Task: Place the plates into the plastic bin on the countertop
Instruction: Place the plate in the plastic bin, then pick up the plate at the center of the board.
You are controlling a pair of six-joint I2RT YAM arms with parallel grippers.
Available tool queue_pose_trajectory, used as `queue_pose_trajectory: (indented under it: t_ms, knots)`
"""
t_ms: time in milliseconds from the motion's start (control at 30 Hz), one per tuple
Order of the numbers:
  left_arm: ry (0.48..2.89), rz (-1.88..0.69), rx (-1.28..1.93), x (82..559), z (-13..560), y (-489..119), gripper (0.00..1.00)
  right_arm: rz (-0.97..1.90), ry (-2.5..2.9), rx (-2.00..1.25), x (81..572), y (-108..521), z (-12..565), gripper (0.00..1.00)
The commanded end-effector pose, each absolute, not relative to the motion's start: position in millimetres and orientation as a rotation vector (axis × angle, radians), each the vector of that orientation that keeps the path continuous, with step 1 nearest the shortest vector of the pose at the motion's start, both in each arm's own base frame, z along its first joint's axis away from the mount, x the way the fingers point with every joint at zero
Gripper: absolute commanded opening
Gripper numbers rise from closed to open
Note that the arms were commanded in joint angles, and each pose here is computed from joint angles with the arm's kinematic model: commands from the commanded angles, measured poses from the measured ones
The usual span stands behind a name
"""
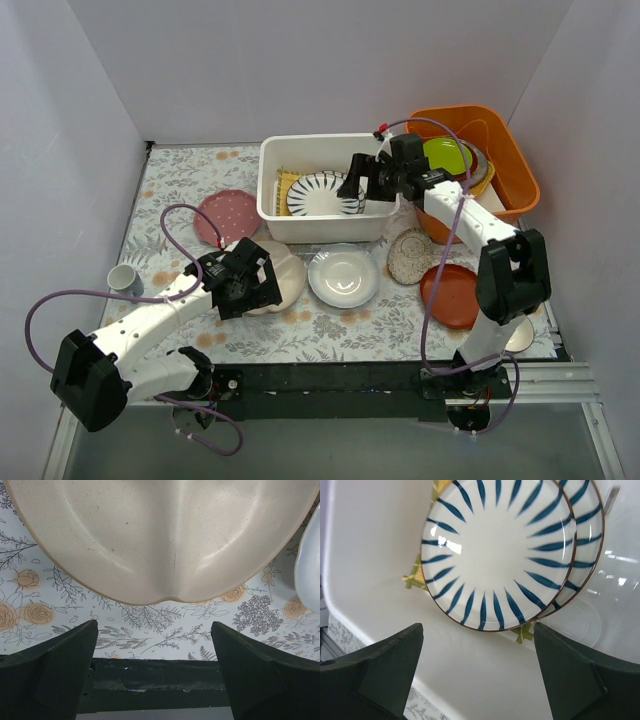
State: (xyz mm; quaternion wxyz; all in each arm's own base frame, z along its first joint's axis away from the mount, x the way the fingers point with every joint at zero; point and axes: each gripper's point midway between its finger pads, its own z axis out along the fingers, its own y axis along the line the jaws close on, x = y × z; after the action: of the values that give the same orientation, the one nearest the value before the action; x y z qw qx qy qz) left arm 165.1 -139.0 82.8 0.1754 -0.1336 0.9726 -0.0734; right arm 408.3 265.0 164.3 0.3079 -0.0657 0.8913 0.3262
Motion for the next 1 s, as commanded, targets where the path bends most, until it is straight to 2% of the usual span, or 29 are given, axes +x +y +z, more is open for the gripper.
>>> queue_pose_trajectory:
  t_ms: [0, 33, 100, 167, 200, 233, 333, 500, 667, 800, 967]
  knots:
    - [2.728, -0.247, -0.368, 168.0, 89.1, -141.1, 0.97, 0.801, 2.06, -0.24, 411.4, 244.9, 249.6, 0.98]
    - [2.729, -0.248, -0.365, 168.1, 88.9, -141.5, 0.97, 0.821, 1.92, -0.263, 407.3, 244.2, 288.3, 0.98]
    - [2.733, -0.241, -0.365, 168.4, 87.4, -141.4, 0.97, 0.816, 1.874, -0.254, 395.1, 236.9, 291.9, 0.98]
    - [2.73, -0.247, -0.361, 169.7, 88.8, -142.6, 0.97, 0.785, 1.711, -0.247, 383.1, 223.9, 333.9, 0.98]
    - [2.728, -0.251, -0.359, 170.1, 89.0, -143.2, 0.97, 0.768, 1.708, -0.247, 375.9, 218.5, 324.5, 0.98]
    - [2.723, -0.257, -0.352, 171.5, 89.9, -144.2, 0.97, 0.764, 1.633, -0.237, 361.9, 209.7, 347.1, 0.98]
    - [2.714, -0.277, -0.338, 174.3, 92.5, -147.5, 0.98, 0.758, 1.641, -0.131, 341.5, 191.7, 353.5, 0.98]
    - [2.7, -0.314, -0.318, 180.5, 99.5, -155.1, 0.98, 0.76, 1.758, -0.125, 314.0, 183.4, 338.9, 0.98]
    - [2.693, -0.341, -0.304, 185.9, 103.3, -161.8, 0.98, 0.755, 1.639, -0.226, 279.8, 174.2, 332.4, 0.98]
    - [2.676, -0.407, -0.272, 190.4, 110.5, -172.0, 0.98, 0.657, 1.607, -0.063, 264.7, 138.7, 328.2, 0.98]
    - [2.612, -0.602, -0.178, 199.0, 131.2, -199.6, 0.98, 0.525, 1.916, -0.012, 246.0, 117.7, 279.1, 0.98]
